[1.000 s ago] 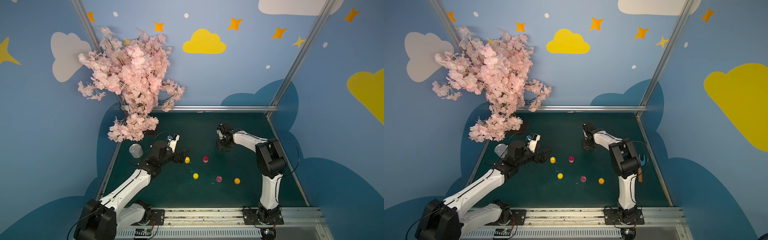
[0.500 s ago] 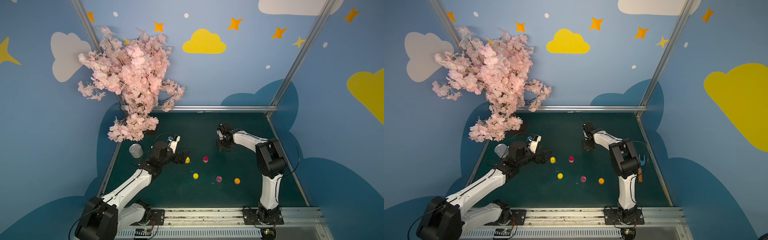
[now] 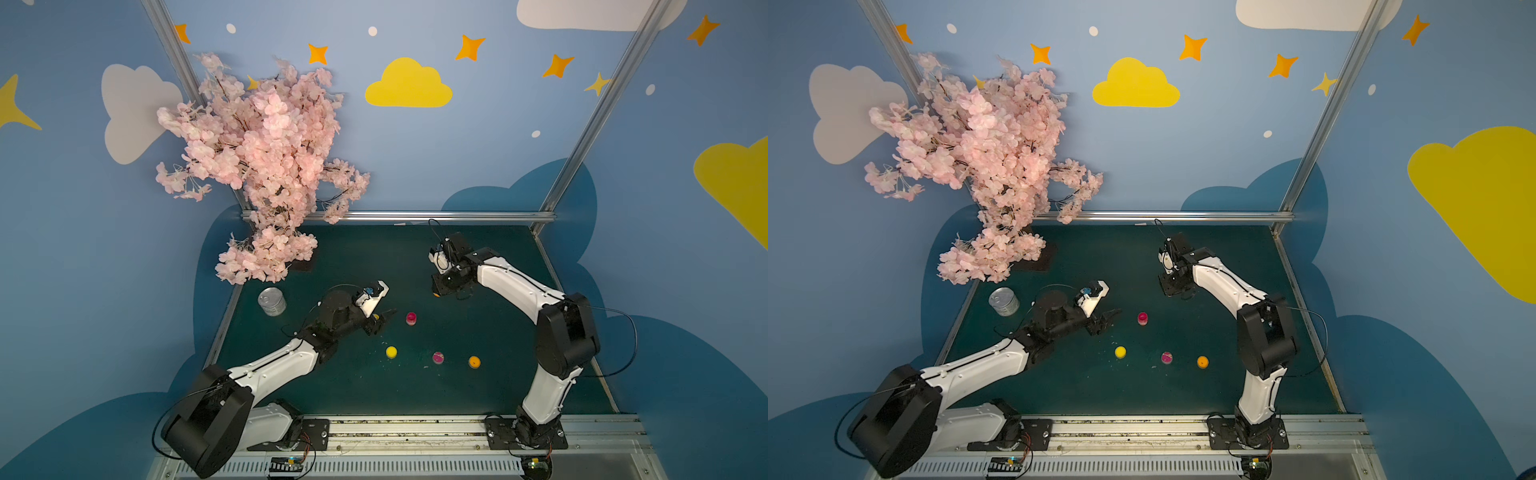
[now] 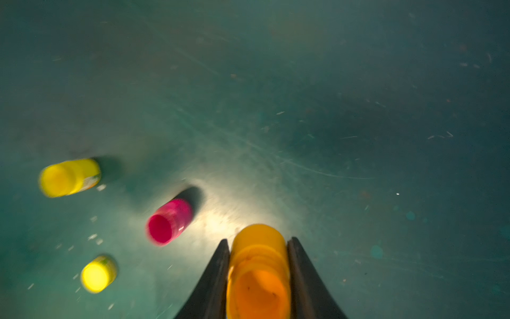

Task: Close the paint jar lid
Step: Pick up the paint jar from the center of the board.

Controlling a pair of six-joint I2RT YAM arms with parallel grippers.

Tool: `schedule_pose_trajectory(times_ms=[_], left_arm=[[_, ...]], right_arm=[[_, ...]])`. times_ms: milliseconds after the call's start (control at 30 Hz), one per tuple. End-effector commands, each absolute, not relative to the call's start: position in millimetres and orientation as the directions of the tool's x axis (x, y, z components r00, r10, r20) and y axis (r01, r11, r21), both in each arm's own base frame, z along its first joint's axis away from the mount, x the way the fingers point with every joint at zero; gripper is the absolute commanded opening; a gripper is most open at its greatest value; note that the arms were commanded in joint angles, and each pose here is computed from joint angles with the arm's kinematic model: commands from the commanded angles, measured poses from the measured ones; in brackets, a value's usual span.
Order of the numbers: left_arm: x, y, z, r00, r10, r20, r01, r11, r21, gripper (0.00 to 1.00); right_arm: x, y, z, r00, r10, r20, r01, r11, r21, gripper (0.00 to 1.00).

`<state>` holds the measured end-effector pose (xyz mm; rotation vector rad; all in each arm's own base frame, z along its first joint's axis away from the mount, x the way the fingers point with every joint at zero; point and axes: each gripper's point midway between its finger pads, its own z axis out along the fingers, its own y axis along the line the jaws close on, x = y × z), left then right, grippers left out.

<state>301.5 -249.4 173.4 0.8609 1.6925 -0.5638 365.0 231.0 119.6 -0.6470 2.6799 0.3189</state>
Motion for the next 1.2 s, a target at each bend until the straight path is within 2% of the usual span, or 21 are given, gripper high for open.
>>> schedule_pose_trajectory(times_ms=[0,167,333,467,533,1167], left_arm=[[307,-262,194,0.006,0.256,-0.967,0.807,0.570,0.156,0.67],[302,-281,186,0.067,0.216,-0.974,0.855,0.491,0.167,0.55],[306,-298,183,0.151,0.206,-0.967,0.840,0.488,0.235,0.56],[317,-308,184,0.169,0.189,-0.967,0.805,0.540,0.246,0.55],[326,-308,187,0.166,0.158,-0.973,0.778,0.585,0.228,0.55],[342,-321,188,0.135,0.015,-0.991,0.746,0.656,0.112,0.56]], right_arm=[[340,244,148,-0.805,-0.435,-0.403,-0.536,0.825,0.181,0.27],[326,261,173,-0.776,-0.455,-0.437,-0.582,0.784,0.218,0.28],[317,274,183,-0.753,-0.476,-0.454,-0.611,0.763,0.213,0.28],[312,284,189,-0.746,-0.468,-0.473,-0.620,0.748,0.238,0.28],[310,287,192,-0.742,-0.464,-0.484,-0.623,0.743,0.243,0.28],[303,284,211,-0.723,-0.441,-0.531,-0.626,0.744,0.235,0.28]])
